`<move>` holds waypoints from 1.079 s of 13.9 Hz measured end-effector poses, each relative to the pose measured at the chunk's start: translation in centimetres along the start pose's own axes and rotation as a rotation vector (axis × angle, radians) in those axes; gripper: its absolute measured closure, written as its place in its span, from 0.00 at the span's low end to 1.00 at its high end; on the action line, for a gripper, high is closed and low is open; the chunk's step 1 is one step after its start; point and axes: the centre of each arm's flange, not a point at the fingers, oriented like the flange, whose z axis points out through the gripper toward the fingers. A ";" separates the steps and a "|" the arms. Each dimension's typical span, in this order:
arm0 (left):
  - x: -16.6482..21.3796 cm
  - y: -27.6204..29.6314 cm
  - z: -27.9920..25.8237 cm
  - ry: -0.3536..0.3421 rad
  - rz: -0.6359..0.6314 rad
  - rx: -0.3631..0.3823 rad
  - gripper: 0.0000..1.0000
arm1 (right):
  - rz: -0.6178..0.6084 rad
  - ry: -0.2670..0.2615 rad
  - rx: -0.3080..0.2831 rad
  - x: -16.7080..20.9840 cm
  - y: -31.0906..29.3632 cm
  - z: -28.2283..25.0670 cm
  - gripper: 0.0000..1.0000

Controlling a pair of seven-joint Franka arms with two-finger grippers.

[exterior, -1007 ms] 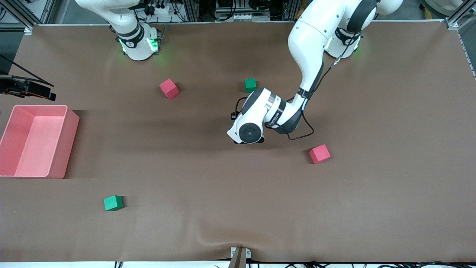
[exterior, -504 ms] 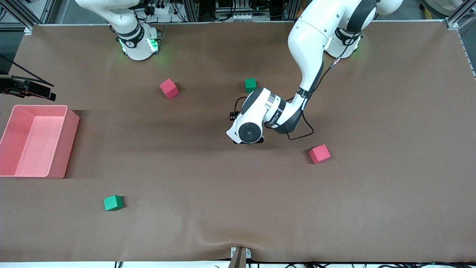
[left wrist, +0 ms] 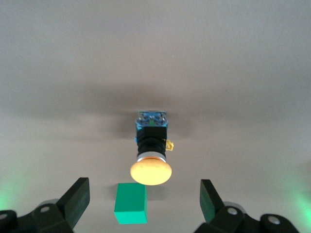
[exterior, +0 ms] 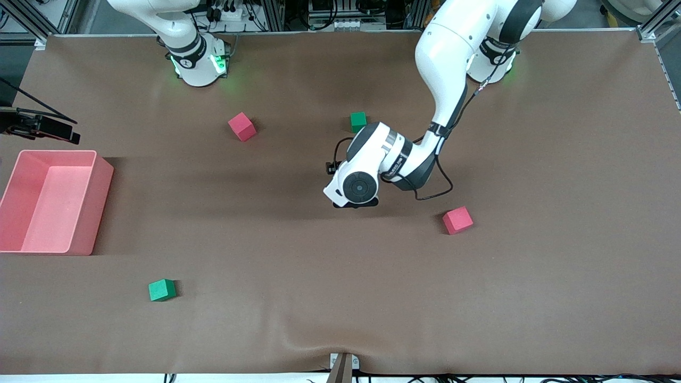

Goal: Place and upright button with both arms
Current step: 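Lower the switch cap-up onto the table with the left gripper, then open the left gripper and lift away from the upright switch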

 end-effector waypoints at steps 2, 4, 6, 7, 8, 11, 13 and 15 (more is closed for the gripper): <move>0.3 -1.2 -2.8 0.041 -0.018 -0.017 0.00 | 0.000 0.000 0.000 0.0 0.0 0.0 0.00; 0.2 -2.4 -5.9 0.084 -0.035 -0.038 0.00 | 0.000 0.000 0.000 0.0 0.0 0.0 0.00; 0.0 -3.5 -8.7 0.124 -0.050 -0.058 0.00 | 0.000 0.000 0.000 0.0 0.0 0.0 0.00; -0.1 -4.3 -10.5 0.149 -0.060 -0.070 0.00 | 0.000 0.000 0.000 0.0 0.0 0.0 0.00; -0.1 -5.4 -12.2 0.175 -0.075 -0.080 0.00 | 0.000 0.001 0.000 0.0 0.0 0.0 0.00; 0.2 -8.9 -16.7 0.252 -0.122 -0.088 0.00 | 0.000 0.002 0.000 -0.1 0.0 -0.1 0.00; 0.1 -10.4 -18.3 0.302 -0.136 -0.050 0.00 | 0.000 0.003 0.000 -0.1 0.0 -0.1 0.00; 0.0 -11.3 -19.3 0.340 -0.140 -0.015 0.00 | 0.000 0.003 0.001 -0.1 0.0 -0.2 0.00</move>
